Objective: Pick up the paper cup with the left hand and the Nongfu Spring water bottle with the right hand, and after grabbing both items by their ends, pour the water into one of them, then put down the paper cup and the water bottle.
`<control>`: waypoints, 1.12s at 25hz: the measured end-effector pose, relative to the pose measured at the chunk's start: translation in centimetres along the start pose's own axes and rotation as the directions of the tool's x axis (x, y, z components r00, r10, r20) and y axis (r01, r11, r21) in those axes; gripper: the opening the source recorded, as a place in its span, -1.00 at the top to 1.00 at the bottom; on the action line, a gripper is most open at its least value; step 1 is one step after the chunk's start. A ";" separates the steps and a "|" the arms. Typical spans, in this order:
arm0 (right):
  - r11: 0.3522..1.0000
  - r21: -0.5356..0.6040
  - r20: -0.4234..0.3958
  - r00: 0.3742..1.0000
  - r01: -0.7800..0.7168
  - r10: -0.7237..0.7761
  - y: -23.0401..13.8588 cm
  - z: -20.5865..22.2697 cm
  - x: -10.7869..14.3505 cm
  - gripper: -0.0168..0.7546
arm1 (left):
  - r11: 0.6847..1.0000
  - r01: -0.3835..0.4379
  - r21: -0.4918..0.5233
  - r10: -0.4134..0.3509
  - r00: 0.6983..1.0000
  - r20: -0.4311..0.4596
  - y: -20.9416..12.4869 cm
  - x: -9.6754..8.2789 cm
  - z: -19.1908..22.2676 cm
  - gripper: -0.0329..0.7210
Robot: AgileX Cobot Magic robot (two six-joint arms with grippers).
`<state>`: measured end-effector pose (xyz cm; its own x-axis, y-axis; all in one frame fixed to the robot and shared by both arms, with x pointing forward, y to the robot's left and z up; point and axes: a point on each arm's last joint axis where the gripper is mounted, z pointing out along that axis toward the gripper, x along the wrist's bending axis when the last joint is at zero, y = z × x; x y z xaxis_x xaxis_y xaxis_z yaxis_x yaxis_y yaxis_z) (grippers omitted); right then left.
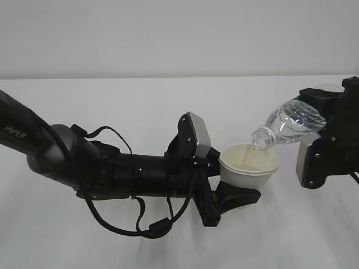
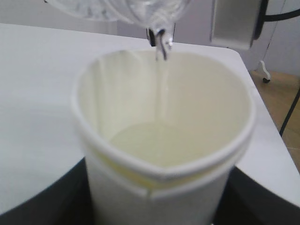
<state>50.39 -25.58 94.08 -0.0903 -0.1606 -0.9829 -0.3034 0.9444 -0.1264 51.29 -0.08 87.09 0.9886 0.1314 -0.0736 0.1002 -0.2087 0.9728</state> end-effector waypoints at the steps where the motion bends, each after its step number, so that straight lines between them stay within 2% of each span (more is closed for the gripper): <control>1: 1.000 0.000 0.000 1.000 0.000 0.000 0.0 0.0 0.0 0.01 | 1.000 0.000 0.000 0.000 1.000 0.000 0.0 0.0 0.0 -0.30; 28: 1.000 -0.004 0.008 1.000 0.011 -0.011 0.3 0.1 -0.1 0.01 | 1.000 0.000 0.000 0.000 1.000 0.000 0.0 0.0 0.0 -0.28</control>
<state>50.35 -25.23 94.15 -0.0793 -0.1691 -0.9824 -0.3081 0.9414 -0.1372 51.29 -0.08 87.09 0.9886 0.1314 -0.0736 0.1002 -0.2087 0.9728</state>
